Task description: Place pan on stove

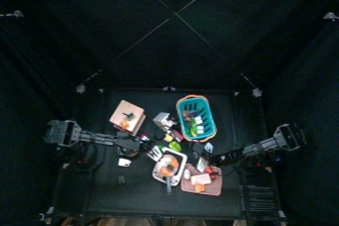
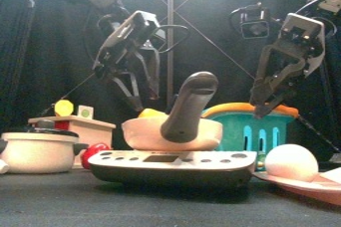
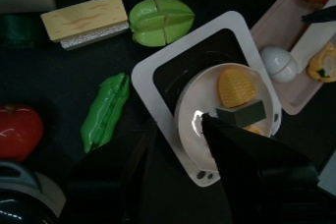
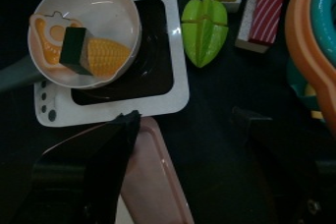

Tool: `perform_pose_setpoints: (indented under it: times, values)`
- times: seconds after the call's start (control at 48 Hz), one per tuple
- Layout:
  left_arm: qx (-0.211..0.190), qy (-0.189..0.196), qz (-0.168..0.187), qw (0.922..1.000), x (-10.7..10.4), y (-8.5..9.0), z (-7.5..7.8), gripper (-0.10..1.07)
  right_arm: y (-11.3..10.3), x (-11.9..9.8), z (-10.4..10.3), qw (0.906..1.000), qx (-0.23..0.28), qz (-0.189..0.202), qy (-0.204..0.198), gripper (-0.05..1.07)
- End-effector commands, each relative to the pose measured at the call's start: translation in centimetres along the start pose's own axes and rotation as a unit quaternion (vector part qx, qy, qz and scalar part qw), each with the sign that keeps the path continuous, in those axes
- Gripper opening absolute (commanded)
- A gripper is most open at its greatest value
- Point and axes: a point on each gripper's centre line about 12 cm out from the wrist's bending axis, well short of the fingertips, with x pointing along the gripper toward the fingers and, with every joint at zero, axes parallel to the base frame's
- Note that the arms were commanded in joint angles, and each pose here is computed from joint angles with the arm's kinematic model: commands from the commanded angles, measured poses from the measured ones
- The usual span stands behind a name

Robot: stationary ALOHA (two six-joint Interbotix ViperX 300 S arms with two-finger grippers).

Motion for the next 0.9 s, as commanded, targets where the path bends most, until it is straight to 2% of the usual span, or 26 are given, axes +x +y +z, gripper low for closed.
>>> perform_pose_setpoints:
  times: [0.0,0.146,0.333,0.542,0.75,0.875]
  values:
    - [0.007,-0.023,-0.031,0.9992,-1.4,-1.0,0.2,0.82,0.9,-0.6,0.7,0.9998,-0.001,0.015,-0.011,1.03]
    - [0.01,-0.048,-0.067,0.9965,-1.9,-1.1,-0.3,0.81,1.1,-0.7,0.9,0.9997,-0.007,0.019,-0.016,1.03]
    - [-0.01,-0.034,-0.074,0.9966,-2.0,0.5,-2.5,0.81,1.0,-0.6,0.7,0.9996,-0.013,0.017,-0.016,1.03]
    - [-0.018,-0.045,-0.09,0.9948,-2.2,1.5,-3.4,0.81,1.6,-0.8,0.6,0.9994,-0.018,0.024,-0.015,1.03]
    - [-0.016,-0.057,-0.105,0.9927,-3.9,1.7,-3.7,0.81,2.6,-0.9,0.5,0.9989,-0.028,0.035,-0.016,1.03]
    - [-0.018,-0.057,-0.106,0.9925,-5.6,2.3,-4.2,0.81,2.9,-0.7,0.6,0.9987,-0.033,0.035,-0.015,1.03]
